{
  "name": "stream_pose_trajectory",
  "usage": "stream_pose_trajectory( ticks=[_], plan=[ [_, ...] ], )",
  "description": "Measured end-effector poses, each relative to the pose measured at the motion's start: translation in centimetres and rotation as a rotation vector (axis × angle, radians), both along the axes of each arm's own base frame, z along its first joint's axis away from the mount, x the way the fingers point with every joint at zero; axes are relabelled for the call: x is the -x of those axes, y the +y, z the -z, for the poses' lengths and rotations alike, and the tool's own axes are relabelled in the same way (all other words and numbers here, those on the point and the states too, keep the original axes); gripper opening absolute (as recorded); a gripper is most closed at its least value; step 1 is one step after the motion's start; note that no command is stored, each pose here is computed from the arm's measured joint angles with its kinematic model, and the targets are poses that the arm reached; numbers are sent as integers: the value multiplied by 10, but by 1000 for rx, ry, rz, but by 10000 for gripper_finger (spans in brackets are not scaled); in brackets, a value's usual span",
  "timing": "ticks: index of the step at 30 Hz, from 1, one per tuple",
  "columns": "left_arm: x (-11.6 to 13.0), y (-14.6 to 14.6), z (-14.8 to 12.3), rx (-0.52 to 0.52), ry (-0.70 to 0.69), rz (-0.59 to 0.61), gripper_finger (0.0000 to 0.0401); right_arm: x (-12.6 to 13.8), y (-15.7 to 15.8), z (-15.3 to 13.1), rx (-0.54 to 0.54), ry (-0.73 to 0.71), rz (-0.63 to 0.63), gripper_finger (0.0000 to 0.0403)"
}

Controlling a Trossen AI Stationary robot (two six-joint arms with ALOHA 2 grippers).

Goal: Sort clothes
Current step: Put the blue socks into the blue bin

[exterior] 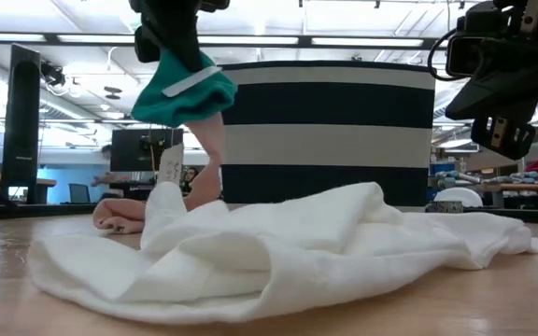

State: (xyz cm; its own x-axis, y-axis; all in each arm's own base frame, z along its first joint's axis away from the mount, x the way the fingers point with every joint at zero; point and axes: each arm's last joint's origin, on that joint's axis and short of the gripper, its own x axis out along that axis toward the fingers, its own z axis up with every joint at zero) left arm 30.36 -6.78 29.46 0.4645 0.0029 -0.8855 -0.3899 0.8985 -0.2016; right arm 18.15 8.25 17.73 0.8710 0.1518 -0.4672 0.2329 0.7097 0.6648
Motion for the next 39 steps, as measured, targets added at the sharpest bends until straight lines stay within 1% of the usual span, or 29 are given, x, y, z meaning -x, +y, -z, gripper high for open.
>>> stream_pose_trajectory(
  ticks=[4, 8, 12, 27, 30, 34, 37, 39],
  plan=[
    [-1, 0, 0, -4, -10, -7, 19, 0, 0, 0, 1, 1, -3, 8],
    [-3, 0, -2, -13, -44, -16, 36, 0, 1, 0, -4, 5, -22, 7],
    [-3, 0, -2, -15, -40, -16, 50, 0, 1, 0, -5, 5, -26, 5],
    [-3, 0, -2, -17, -39, -14, 55, 0, 1, 0, -4, 5, -25, 6],
    [-3, 0, -2, -17, -39, -14, 46, 0, 1, 0, -5, 5, -25, 8],
    [-5, 0, -2, -14, -61, -15, 9, 0, 1, 0, -4, 5, -25, 7],
    [-7, 0, -5, -19, -89, -21, 5, 0, 1, 0, -4, 5, -25, 5],
    [-9, 0, -12, -26, -116, -25, 4, 0, 1, 0, -4, 5, -25, 5]
  ],
)
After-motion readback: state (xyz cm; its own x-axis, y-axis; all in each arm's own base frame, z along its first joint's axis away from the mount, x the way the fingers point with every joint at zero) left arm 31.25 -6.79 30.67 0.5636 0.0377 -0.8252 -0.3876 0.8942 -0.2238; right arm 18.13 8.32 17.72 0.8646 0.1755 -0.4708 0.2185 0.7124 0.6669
